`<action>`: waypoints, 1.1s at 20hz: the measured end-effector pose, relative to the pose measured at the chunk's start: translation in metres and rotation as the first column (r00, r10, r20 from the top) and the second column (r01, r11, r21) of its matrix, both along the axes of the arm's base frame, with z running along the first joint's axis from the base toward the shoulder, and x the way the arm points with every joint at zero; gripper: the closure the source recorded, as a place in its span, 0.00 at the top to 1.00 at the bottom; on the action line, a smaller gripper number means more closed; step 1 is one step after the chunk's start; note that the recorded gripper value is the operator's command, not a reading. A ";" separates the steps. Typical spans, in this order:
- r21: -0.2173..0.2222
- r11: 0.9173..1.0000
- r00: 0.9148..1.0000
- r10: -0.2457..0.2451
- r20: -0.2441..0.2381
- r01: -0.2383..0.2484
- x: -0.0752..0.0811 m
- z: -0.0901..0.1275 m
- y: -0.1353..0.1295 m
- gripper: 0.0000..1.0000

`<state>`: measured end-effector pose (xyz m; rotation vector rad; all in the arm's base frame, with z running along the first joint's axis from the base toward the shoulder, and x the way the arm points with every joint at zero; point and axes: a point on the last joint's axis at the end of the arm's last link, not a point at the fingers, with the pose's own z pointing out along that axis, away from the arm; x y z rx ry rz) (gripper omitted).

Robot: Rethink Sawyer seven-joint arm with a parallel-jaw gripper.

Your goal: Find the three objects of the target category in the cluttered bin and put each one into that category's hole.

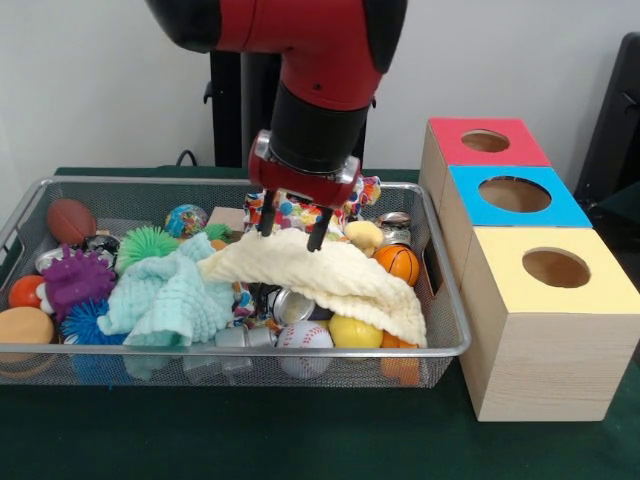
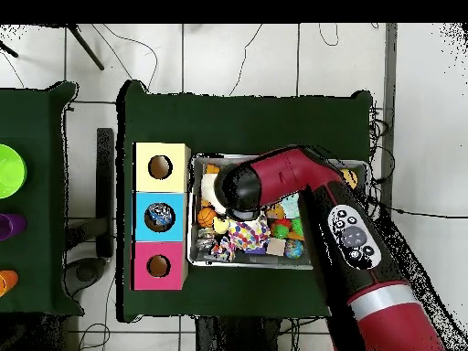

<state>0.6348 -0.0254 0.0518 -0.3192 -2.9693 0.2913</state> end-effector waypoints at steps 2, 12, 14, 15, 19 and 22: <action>0.000 1.000 1.000 -0.013 0.000 0.013 0.000 0.000 -0.008 1.00; 0.000 0.997 0.997 -0.072 0.010 0.072 0.002 0.002 -0.044 1.00; -0.001 0.997 0.997 -0.082 0.012 0.082 0.002 0.002 -0.051 1.00; -0.001 0.996 0.996 -0.085 0.013 0.085 0.002 0.002 -0.053 1.00; 0.000 0.996 0.996 -0.094 0.015 0.094 0.003 0.003 -0.058 1.00; 0.000 0.995 0.995 -0.095 0.015 0.095 0.003 0.003 -0.059 1.00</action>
